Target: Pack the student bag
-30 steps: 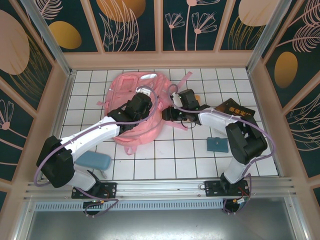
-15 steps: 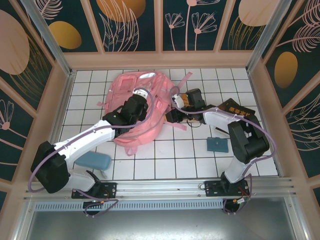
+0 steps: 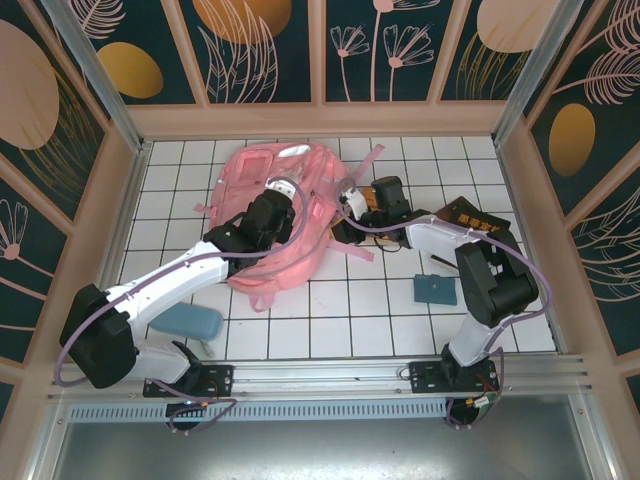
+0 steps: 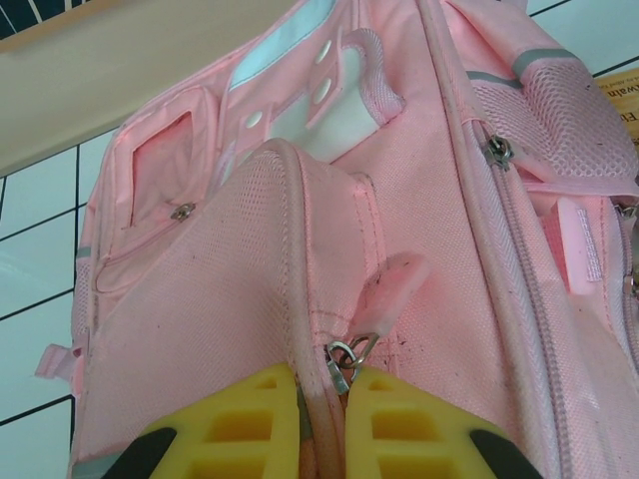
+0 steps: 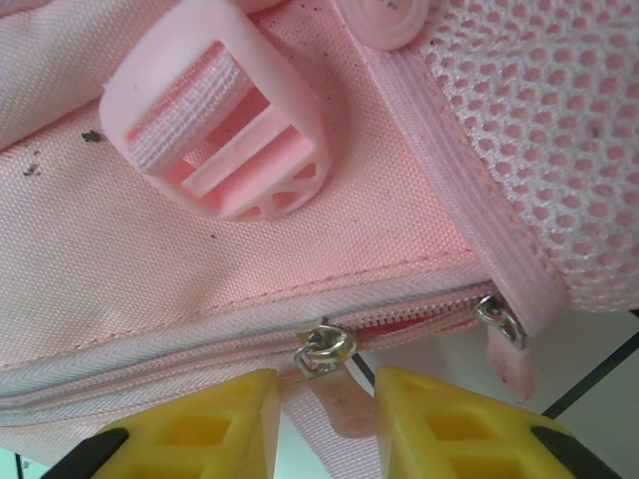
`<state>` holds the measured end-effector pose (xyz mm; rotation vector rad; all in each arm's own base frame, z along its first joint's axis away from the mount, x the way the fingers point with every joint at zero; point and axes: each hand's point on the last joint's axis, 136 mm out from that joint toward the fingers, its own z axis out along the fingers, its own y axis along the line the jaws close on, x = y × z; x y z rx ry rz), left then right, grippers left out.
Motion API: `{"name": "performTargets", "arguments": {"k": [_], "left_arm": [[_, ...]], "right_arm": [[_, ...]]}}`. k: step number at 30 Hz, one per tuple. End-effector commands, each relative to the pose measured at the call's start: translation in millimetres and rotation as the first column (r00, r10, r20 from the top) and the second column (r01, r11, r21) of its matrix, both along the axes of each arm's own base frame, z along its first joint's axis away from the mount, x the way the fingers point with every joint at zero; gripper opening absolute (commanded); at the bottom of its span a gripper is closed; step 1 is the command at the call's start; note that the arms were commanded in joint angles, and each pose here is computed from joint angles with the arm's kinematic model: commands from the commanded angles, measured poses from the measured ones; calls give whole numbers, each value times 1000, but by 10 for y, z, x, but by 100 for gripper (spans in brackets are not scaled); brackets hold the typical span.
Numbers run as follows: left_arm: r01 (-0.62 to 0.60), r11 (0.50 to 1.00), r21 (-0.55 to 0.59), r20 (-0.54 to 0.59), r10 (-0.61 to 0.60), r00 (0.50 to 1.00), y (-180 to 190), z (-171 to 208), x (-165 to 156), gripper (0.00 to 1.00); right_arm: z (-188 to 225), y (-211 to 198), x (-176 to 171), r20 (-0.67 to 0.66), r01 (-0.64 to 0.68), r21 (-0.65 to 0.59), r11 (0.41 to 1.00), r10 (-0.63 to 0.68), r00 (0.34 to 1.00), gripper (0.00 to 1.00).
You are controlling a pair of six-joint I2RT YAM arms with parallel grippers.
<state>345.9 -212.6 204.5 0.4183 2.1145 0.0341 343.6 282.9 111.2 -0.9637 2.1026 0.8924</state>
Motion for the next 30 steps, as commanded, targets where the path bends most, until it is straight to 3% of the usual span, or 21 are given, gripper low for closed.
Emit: {"name": "performTargets", "arguments": {"k": [1,15,22,30], "left_arm": [[-15,995,-102,160,31,987,0,552,95,0],[-37,994,-99,170,54,984,18,577,128,0],[-48,993,-104,170,65,983,24,581,142,0],[-157,980,-124,129,173,977,32,458,289,0]], "right_arm": [[43,41,77,106,-37,-25,999,40,994,31],[-35,162,-157,36,-199,-6,980,199,979,39],[-30,147,-122,40,-177,-14,984,177,983,8],[56,143,-351,41,-165,15,986,165,986,0]]}}
